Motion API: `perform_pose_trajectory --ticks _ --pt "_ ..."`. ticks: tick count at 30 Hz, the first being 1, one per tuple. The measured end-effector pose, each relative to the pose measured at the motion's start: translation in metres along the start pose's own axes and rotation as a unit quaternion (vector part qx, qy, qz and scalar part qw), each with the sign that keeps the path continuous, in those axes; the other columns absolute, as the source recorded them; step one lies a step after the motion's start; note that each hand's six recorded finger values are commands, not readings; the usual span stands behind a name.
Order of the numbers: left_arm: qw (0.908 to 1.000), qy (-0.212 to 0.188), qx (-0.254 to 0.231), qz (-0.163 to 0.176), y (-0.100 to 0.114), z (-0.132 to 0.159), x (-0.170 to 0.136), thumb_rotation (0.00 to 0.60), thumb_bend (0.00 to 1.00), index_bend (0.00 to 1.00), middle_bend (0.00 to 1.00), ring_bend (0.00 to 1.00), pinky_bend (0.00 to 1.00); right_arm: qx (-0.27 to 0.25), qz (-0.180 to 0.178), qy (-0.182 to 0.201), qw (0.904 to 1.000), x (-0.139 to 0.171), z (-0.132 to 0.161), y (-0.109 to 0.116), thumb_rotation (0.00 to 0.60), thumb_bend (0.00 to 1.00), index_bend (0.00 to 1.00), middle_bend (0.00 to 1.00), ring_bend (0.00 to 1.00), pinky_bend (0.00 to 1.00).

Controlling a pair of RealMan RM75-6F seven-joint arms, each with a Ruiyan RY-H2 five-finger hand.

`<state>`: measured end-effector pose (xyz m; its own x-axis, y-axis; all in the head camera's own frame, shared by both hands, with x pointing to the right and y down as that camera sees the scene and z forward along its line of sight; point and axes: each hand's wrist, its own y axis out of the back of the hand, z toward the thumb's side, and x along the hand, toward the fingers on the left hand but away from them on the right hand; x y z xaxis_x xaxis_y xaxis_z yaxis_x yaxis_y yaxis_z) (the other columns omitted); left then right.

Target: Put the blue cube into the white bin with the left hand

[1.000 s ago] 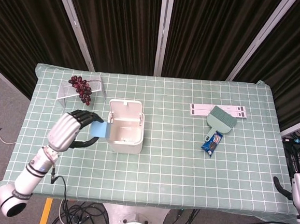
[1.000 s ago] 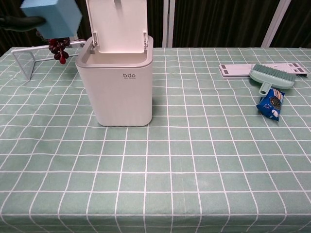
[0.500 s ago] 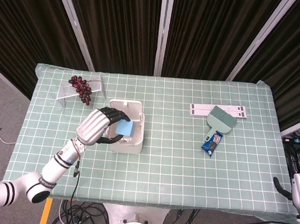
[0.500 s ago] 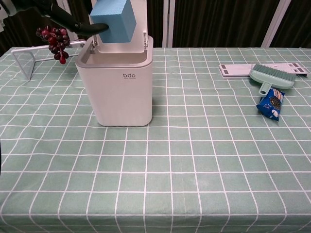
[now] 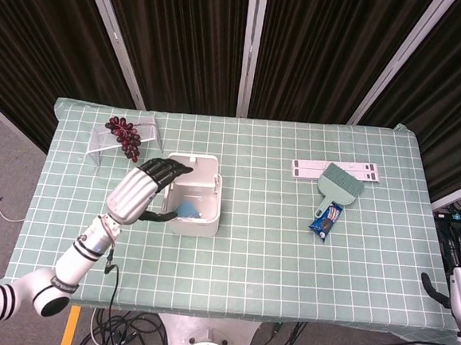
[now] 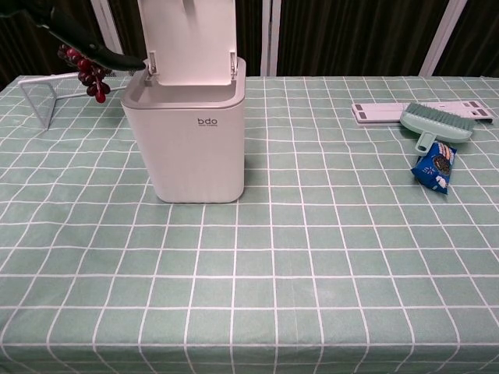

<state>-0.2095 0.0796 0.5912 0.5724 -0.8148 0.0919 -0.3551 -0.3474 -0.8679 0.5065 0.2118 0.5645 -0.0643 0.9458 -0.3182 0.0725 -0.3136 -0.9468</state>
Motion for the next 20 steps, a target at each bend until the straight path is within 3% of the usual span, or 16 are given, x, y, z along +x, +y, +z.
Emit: perform_pose_trajectory --ticks 5,11,16,20 --pt "0.9969 0.024 0.069 0.03 0.015 -0.013 -0.029 0.6 0.08 0.26 0.26 0.19 0.27 0.001 -0.001 0.003 1.0 0.002 0.001 0.001 0.6 0.22 0.0 0.0 0.0 0.0" --pt "0.9848 0.114 0.126 0.038 0.029 -0.049 -0.113 0.6 0.08 0.29 0.27 0.19 0.26 0.002 -0.009 0.011 0.9999 0.003 0.005 0.004 0.6 0.22 0.0 0.0 0.0 0.0" --pt "0.9626 0.202 0.181 -0.007 0.032 -0.081 -0.196 0.6 0.08 0.26 0.24 0.15 0.19 0.005 -0.012 0.017 0.9998 0.003 0.012 0.005 0.6 0.22 0.0 0.0 0.0 0.0" --pt "0.9382 0.259 0.225 -0.049 0.033 -0.099 -0.23 0.6 0.08 0.22 0.19 0.11 0.16 0.005 -0.012 0.026 0.9996 0.004 0.02 0.004 0.6 0.22 0.0 0.0 0.0 0.0"
